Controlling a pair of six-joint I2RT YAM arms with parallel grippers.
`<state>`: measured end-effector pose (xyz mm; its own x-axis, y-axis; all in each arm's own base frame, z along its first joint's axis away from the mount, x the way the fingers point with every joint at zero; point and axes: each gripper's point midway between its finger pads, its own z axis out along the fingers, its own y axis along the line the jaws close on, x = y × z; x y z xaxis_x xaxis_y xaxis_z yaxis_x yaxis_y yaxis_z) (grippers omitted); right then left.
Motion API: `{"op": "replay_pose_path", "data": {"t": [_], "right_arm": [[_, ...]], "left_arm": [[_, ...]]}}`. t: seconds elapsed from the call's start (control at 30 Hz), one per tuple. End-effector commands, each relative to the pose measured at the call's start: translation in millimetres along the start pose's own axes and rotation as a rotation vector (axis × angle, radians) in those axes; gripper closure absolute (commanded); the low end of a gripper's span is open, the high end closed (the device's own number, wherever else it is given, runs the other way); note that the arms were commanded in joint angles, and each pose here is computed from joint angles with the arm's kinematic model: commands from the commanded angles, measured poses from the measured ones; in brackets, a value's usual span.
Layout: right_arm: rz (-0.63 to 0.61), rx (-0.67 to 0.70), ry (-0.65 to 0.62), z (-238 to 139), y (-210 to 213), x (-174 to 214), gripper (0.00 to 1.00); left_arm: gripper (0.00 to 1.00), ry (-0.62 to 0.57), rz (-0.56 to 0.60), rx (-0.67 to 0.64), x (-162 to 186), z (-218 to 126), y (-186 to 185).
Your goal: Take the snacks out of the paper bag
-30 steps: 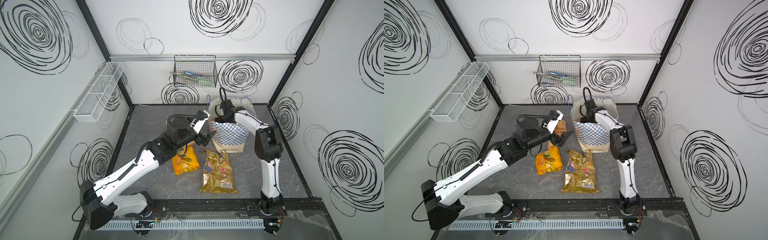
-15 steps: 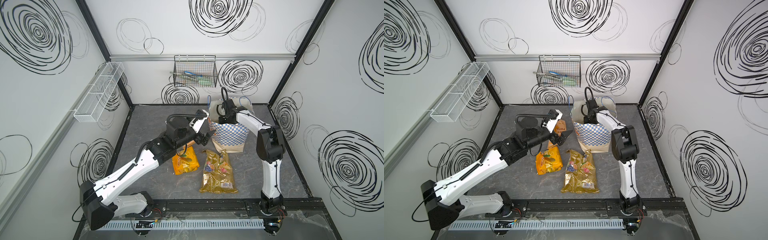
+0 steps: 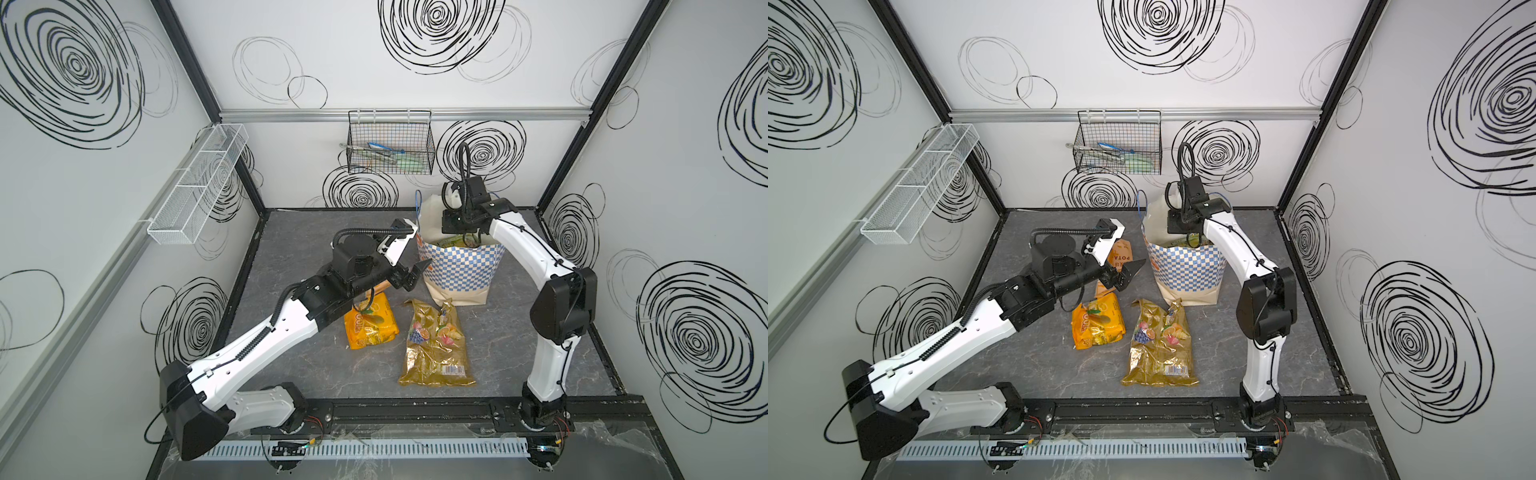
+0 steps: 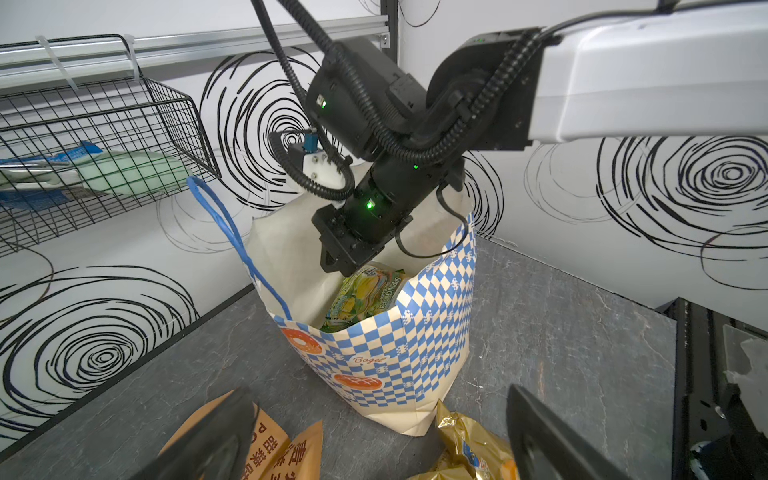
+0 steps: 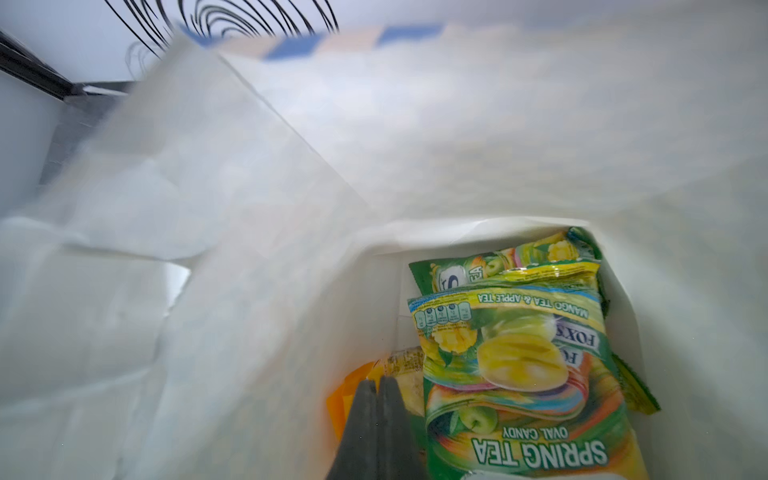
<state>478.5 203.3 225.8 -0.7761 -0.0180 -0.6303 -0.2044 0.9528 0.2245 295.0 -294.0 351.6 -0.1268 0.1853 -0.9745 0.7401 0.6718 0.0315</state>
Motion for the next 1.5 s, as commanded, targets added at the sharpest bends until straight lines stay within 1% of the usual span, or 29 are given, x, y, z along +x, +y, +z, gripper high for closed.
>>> {"op": "replay_pose_path", "data": {"t": [0.0, 0.1, 0.2, 0.3, 0.33, 0.37, 0.4, 0.43, 0.5, 0.57, 0.63, 0.73, 0.77, 0.8, 0.83, 0.93, 1.07, 1.23, 1.4, 1.47], "right_arm": [[-0.016, -0.028, -0.122, -30.4, 9.5, -25.9, 0.99], [-0.021, -0.048, -0.195, -44.0, 13.4, -36.3, 0.99], [-0.019, -0.058, -0.243, -56.1, 15.3, -45.0, 0.99], [-0.019, -0.06, -0.251, -58.9, 15.2, -48.1, 0.98], [-0.022, -0.061, -0.252, -59.0, 15.0, -48.5, 0.96], [-0.026, -0.057, -0.243, -55.7, 13.8, -46.5, 0.9], [-0.029, -0.048, -0.225, -50.5, 10.9, -42.7, 0.8], [-0.033, -0.037, -0.206, -44.9, 7.6, -38.6, 0.73], [-0.049, 0.007, -0.152, -28.5, -1.9, -25.1, 0.53], [-0.07, 0.049, -0.086, -11.8, -11.6, -9.9, 0.42], [-0.081, 0.111, -0.013, 2.9, -24.2, 5.1, 0.35], [-0.069, 0.209, 0.114, 15.5, -43.7, 27.4, 0.16], [-0.063, 0.25, 0.157, 18.6, -52.2, 35.5, 0.08], [-0.068, 0.277, 0.189, 23.4, -58.1, 44.1, 0.03], [-0.076, 0.304, 0.217, 27.8, -64.5, 53.5, 0.01], [-0.068, 0.339, 0.247, 36.2, -79.0, 72.4, 0.03], [-0.003, 0.278, 0.296, 51.6, -86.2, 99.6, 0.03], [0.034, 0.239, 0.382, 73.5, -88.7, 141.0, 0.03], [0.059, 0.186, 0.397, 82.6, -83.7, 157.4, 0.02], [0.072, 0.161, 0.404, 87.4, -81.0, 161.8, 0.0]], "left_arm": [[0.04, -0.061, -0.004, 0.002, -14.6, -4.1, 1.9], [0.04, -0.064, -0.006, 0.004, -15.3, -4.8, 1.7], [0.04, -0.066, -0.007, 0.002, -15.5, -5.0, 1.8], [0.04, -0.067, -0.01, 0.008, -16.1, -5.0, 0.8], [0.04, -0.065, -0.01, 0.01, -15.4, -4.5, 0.6], [0.04, -0.068, -0.012, 0.012, -16.3, -4.8, 0.3], [0.04, -0.068, -0.012, 0.012, -16.2, -4.7, 0.3], [0.04, -0.067, -0.012, 0.01, -15.8, -4.5, 0.5], [0.04, -0.064, -0.009, 0.007, -15.4, -4.5, 0.7], [0.04, -0.066, -0.008, 0.006, -16.2, -5.3, 0.8], [0.04, -0.063, -0.007, 0.006, -15.1, -4.9, 0.8], [0.04, -0.061, -0.008, 0.007, -14.5, -4.1, 0.9], [0.04, -0.062, -0.008, 0.01, -15.1, -4.0, 0.2], [0.04, -0.062, -0.009, 0.009, -14.8, -4.0, 0.3], [0.04, -0.061, -0.011, 0.011, -14.3, -3.4, 0.0], [0.04, -0.059, -0.015, 0.017, -13.6, -2.5, -0.9], [0.04, -0.059, -0.014, 0.016, -13.0, -2.0, -1.3], [0.04, -0.058, -0.013, 0.017, -12.8, -2.1, -2.1], [0.04, -0.058, -0.016, 0.019, -12.4, -1.4, -2.2], [0.04, -0.056, -0.016, 0.021, -11.7, -0.7, -2.6]]}}
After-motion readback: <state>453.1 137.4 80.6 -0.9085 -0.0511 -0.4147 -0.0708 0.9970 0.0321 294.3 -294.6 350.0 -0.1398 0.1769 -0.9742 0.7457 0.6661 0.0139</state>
